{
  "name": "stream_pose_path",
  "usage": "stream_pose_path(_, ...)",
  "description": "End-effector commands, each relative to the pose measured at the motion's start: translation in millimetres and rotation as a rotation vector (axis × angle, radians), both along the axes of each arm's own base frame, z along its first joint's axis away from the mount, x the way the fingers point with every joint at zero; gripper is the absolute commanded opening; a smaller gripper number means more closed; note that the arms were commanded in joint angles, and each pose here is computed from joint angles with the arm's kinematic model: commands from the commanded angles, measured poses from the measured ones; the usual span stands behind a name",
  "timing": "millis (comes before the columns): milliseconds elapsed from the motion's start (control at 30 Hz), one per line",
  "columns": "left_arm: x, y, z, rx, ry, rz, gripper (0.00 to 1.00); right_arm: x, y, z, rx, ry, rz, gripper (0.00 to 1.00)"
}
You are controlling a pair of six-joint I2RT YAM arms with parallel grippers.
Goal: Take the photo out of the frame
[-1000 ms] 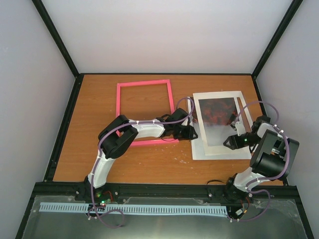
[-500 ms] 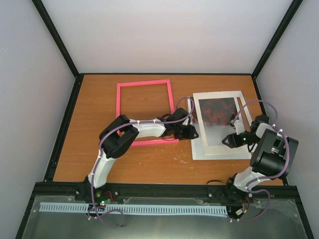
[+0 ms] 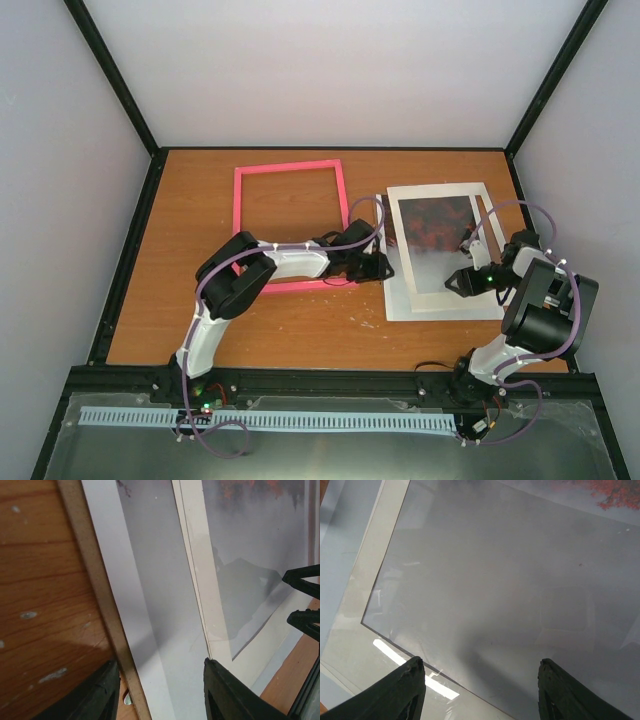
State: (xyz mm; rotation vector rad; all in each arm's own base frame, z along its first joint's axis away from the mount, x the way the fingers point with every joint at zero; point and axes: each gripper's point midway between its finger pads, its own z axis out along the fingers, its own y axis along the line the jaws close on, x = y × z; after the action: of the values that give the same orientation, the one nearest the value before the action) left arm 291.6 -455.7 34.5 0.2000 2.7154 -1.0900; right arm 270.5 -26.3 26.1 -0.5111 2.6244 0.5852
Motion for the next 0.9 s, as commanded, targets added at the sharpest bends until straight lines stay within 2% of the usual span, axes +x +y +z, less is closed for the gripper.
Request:
stream_pose_path(0, -2, 3, 4, 0.005, 0.001, 0.030, 0.47, -22, 3, -24, -0.017, 0.117, -0.003, 0.61)
stream_pose_path(200, -5, -7, 10, -0.020, -0.017, -0.002, 0.47, -22, 3, -26, -0.013, 0.128, -0.002, 0.61)
stream_pose_path(367, -1, -7, 43, -0.046, -0.110, 0.024, 0.47, -21, 3, -26, -0.013, 0.128, -0.001, 0.61)
stream_pose_path(467, -3, -11, 53, -0.075, -0.113, 0.002, 0.47, -21, 3, -26, -0.012, 0.130, -0.003, 0.61)
stream_pose_path(867, -6, -17, 23, -0.030, -0.049, -0.023, 0.47, -21, 4, -26, -0.013, 0.129, -0.001, 0.61)
